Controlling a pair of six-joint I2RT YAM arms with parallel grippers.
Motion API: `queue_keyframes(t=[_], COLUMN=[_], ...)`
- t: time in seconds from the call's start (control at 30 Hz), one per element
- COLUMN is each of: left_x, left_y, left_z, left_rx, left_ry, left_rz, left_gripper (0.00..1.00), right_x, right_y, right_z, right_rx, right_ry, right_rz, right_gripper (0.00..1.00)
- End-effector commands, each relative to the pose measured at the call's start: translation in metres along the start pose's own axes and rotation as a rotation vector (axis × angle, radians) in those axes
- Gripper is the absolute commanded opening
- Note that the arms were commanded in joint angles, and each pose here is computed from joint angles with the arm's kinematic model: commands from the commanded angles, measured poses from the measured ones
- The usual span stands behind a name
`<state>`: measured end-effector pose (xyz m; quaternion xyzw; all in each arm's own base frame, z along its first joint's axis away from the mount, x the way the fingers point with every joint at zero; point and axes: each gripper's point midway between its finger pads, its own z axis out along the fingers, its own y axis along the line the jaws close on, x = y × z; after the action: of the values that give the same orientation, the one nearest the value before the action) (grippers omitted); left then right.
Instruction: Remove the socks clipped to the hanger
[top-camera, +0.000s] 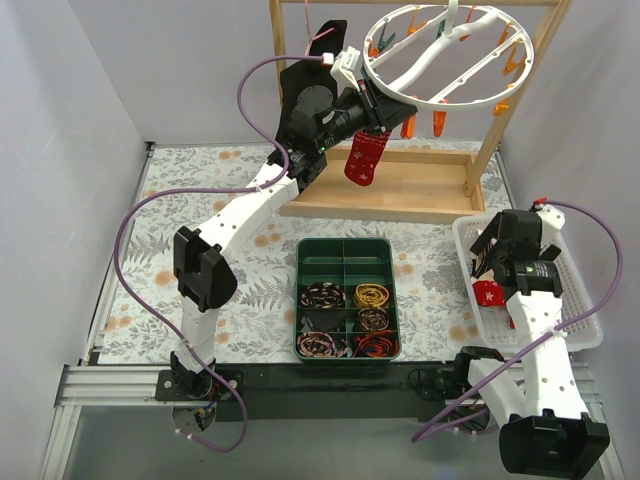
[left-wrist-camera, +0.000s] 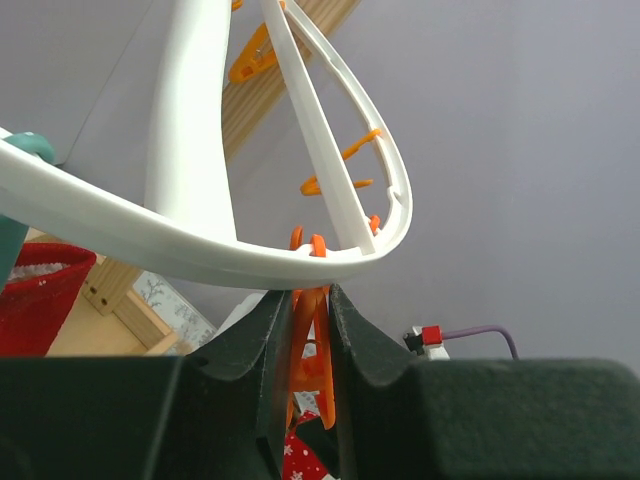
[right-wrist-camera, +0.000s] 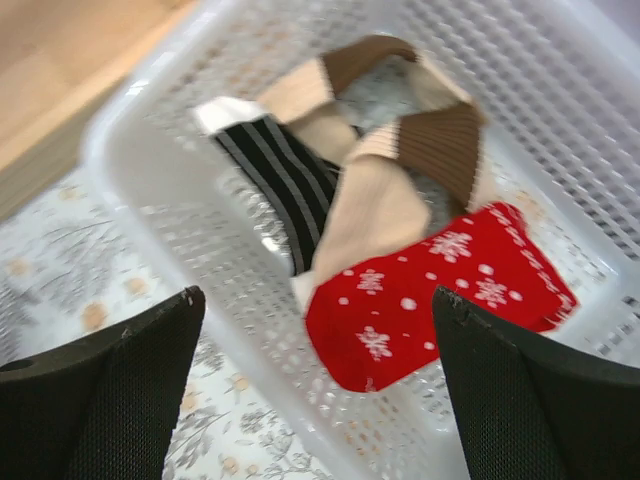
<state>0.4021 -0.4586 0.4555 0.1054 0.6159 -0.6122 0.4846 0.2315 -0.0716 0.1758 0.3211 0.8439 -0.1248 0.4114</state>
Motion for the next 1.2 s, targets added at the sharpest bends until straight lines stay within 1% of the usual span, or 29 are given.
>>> queue_keyframes(t=[0.0, 0.03, 0.07, 0.13, 0.17, 0.2, 0.27, 0.33, 0.37, 0.4, 0.43, 0.47, 0.5, 0.53, 0.6, 0.63, 0.67, 0.8, 0.87, 1.03, 1.07, 1.1, 1.17], left_x=[0.003, 0.004, 0.005, 0.006, 0.005, 0.006, 0.007, 0.005, 0.004, 0.004, 0.002, 0.002, 0.002, 0.002, 0.003, 0.005, 0.005, 0.007, 0.008, 0.004, 0.003, 0.004, 0.003], left_y=[-0.035, -0.034, -0.033, -0.032, -0.033, -0.033, -0.034, -0.037, -0.038, -0.039, -0.04, -0.039, -0.042, -0.042, -0.043, -0.042, -0.042, -0.038, -0.037, -0.043, -0.045, -0.044, -0.045], left_z=[-0.015, -0.015, -0.015, -0.015, -0.015, -0.015, -0.016, -0.017, -0.017, -0.018, -0.018, -0.018, -0.018, -0.018, -0.017, -0.017, -0.017, -0.018, -0.017, -0.017, -0.017, -0.017, -0.018], left_rx=[0.047, 0.045, 0.044, 0.04, 0.043, 0.045, 0.047, 0.052, 0.052, 0.054, 0.057, 0.053, 0.058, 0.06, 0.066, 0.066, 0.066, 0.058, 0.056, 0.071, 0.075, 0.073, 0.077], left_ry=[0.057, 0.059, 0.06, 0.064, 0.061, 0.065, 0.069, 0.065, 0.065, 0.065, 0.062, 0.061, 0.061, 0.063, 0.068, 0.072, 0.074, 0.071, 0.073, 0.07, 0.068, 0.07, 0.07], left_rz=[0.004, 0.003, 0.002, -0.005, -0.006, -0.007, -0.012, -0.013, -0.015, -0.017, -0.017, -0.024, -0.03, -0.035, -0.04, -0.044, -0.045, -0.045, -0.046, -0.05, -0.049, -0.051, -0.051], left_gripper=[0.0, 0.0, 0.0, 0.0, 0.0, 0.0, 0.0, 0.0, 0.0, 0.0, 0.0, 0.0, 0.0, 0.0, 0.0, 0.0, 0.0, 0.0, 0.0, 0.0, 0.0, 0.0, 0.0], right_x=[-0.039, -0.032, -0.032, -0.025, -0.018, -0.026, -0.019, -0.026, -0.021, -0.016, -0.026, -0.02, -0.023, -0.031, -0.031, -0.041, -0.037, -0.037, -0.037, -0.036, -0.029, -0.035, -0.032], right_y=[0.067, 0.094, 0.115, 0.143, 0.158, 0.173, 0.199, 0.226, 0.239, 0.25, 0.261, 0.27, 0.276, 0.283, 0.294, 0.298, 0.305, 0.324, 0.333, 0.351, 0.357, 0.364, 0.374], right_z=[-0.029, -0.042, -0.048, -0.063, -0.073, -0.078, -0.097, -0.108, -0.117, -0.113, -0.119, -0.114, -0.114, -0.117, -0.11, -0.115, -0.105, -0.105, -0.1, -0.071, -0.064, -0.07, -0.063], right_rx=[-0.386, -0.559, -0.68, -0.855, -0.919, -0.985, -1.093, -1.18, -1.226, -1.24, -1.271, -1.281, -1.301, -1.328, -1.344, -1.369, -1.368, -1.445, -1.456, -1.407, -1.41, -1.437, -1.451], right_ry=[-0.083, -0.053, -0.077, -0.061, -0.053, -0.116, -0.153, -0.238, -0.254, -0.263, -0.336, -0.338, -0.376, -0.444, -0.491, -0.564, -0.557, -0.637, -0.678, -0.668, -0.645, -0.658, -0.632], right_rz=[-0.092, -0.117, -0.142, -0.159, -0.177, -0.187, -0.233, -0.281, -0.312, -0.345, -0.346, -0.353, -0.347, -0.327, -0.324, -0.3, -0.302, -0.305, -0.304, -0.313, -0.322, -0.324, -0.326], right_gripper=[0.98, 0.98, 0.98, 0.98, 0.98, 0.98, 0.98, 0.98, 0.98, 0.98, 0.98, 0.98, 0.98, 0.98, 0.98, 0.98, 0.98, 0.98, 0.98, 0.98, 0.98, 0.98, 0.97])
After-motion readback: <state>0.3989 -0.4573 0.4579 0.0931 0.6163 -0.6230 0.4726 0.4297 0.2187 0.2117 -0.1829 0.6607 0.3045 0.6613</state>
